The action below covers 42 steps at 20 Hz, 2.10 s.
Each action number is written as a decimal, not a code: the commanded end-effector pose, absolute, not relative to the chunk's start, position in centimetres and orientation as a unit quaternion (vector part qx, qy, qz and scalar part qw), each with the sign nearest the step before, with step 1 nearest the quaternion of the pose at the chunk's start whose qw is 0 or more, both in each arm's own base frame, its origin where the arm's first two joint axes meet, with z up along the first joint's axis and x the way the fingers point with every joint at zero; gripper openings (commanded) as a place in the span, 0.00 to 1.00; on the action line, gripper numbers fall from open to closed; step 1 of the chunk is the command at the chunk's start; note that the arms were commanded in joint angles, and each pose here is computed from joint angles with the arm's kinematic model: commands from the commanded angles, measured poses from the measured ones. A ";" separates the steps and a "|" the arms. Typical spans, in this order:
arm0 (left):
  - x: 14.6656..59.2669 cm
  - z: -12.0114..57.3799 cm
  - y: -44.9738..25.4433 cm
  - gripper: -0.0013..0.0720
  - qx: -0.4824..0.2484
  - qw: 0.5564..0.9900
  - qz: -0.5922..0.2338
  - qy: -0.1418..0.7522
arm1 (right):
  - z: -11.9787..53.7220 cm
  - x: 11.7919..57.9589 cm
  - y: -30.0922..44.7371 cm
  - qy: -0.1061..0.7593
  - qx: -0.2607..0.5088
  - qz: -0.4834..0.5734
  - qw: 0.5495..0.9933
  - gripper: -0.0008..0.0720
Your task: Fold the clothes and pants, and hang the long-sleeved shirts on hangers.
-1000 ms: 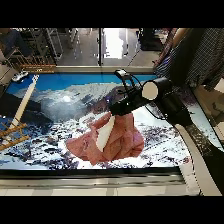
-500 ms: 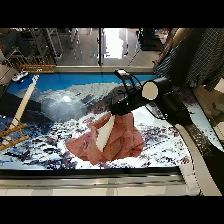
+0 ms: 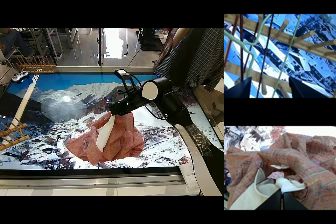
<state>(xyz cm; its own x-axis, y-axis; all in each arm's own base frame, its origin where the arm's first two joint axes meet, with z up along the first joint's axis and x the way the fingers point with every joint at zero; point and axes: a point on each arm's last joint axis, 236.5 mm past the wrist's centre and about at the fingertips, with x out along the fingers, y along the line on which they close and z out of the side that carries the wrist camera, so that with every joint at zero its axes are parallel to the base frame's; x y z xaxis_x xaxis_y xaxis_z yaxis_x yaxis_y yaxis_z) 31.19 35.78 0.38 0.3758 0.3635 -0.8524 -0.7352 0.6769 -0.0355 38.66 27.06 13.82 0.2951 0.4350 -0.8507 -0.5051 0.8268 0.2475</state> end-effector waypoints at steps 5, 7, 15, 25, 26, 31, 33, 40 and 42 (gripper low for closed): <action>31.0 0.4 36.9 0.68 -0.186 0.802 0.350 0.447 | 13.7 38.6 27.1 0.519 -0.035 0.292 0.803 0.04; 31.2 -0.7 37.1 0.68 -0.189 0.798 0.349 0.453 | 13.7 38.6 27.1 0.519 -0.035 0.292 0.803 0.04; 32.3 -2.4 37.2 0.66 -0.188 0.801 0.343 0.454 | 13.7 38.6 27.1 0.519 -0.035 0.292 0.803 0.04; 32.5 -2.1 37.2 0.04 -0.185 0.803 0.343 0.451 | 13.7 38.6 27.1 0.519 -0.035 0.292 0.803 0.04; 32.5 -1.9 37.2 0.03 -0.184 0.804 0.343 0.449 | 13.7 38.6 27.1 0.519 -0.035 0.292 0.803 0.04; 33.1 2.5 37.9 0.04 -0.156 0.830 0.354 0.402 | 13.7 38.6 27.1 0.519 -0.034 0.293 0.802 0.04; 34.2 7.8 38.2 0.03 -0.140 0.857 0.363 0.336 | 13.7 38.5 27.1 0.519 -0.034 0.293 0.802 0.04; 42.8 32.2 18.8 0.03 -0.158 0.987 -0.004 0.040 | 14.5 41.1 25.8 0.469 -0.091 0.282 0.832 0.04; 41.7 34.5 6.6 0.03 -0.087 0.962 -0.259 -0.002 | 15.3 42.3 24.0 0.429 -0.190 0.286 0.835 0.04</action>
<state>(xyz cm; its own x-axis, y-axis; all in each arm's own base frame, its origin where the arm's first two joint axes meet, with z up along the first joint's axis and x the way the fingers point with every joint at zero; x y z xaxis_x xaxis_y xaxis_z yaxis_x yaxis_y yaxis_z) 42.61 22.87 25.08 0.9432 0.1112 -0.3132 -0.2058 0.9354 -0.2877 40.45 26.02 14.39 0.3756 0.3935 -0.8391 -0.5598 0.8179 0.1329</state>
